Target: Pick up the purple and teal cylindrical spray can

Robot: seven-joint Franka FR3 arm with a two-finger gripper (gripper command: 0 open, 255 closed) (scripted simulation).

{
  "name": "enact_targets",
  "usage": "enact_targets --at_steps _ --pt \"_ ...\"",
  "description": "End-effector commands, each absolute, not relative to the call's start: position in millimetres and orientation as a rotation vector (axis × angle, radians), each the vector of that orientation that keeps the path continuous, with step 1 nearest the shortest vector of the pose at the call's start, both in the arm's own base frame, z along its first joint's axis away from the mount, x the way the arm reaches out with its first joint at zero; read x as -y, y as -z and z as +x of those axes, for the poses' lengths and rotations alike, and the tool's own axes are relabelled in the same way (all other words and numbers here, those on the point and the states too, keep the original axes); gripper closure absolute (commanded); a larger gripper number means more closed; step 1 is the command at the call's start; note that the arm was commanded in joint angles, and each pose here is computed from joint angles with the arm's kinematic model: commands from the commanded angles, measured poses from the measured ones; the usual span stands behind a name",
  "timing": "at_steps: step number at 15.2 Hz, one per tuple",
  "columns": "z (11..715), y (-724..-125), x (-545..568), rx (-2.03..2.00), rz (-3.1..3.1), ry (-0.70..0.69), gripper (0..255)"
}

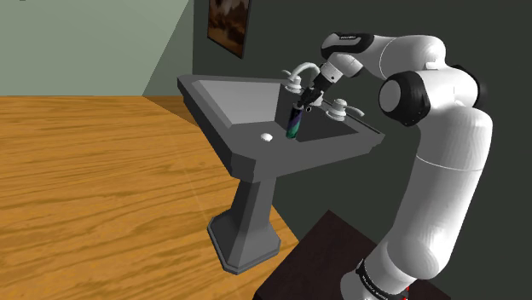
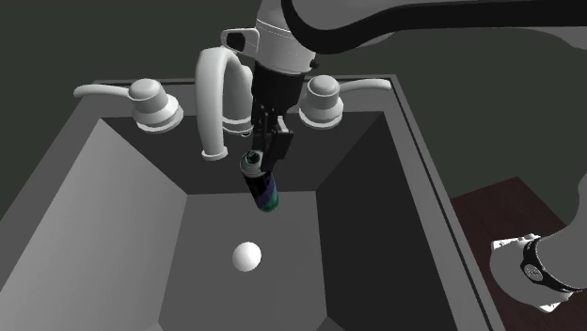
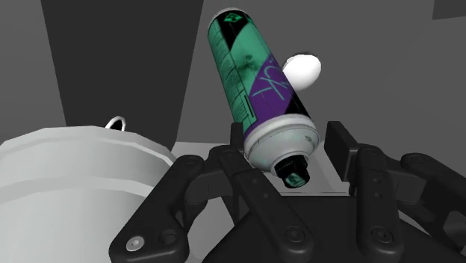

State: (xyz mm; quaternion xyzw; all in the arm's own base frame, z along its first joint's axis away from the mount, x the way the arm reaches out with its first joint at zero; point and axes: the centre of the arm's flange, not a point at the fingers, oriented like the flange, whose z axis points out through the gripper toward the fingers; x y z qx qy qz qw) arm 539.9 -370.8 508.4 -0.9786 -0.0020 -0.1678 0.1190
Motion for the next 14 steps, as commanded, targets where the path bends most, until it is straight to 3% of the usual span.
enact_targets --at_steps 1,14 --pt "542.2 -506.9 372.0 0.002 -2.862 0.464 255" --pt "542.2 -565.8 372.0 0.002 -2.862 0.464 255"
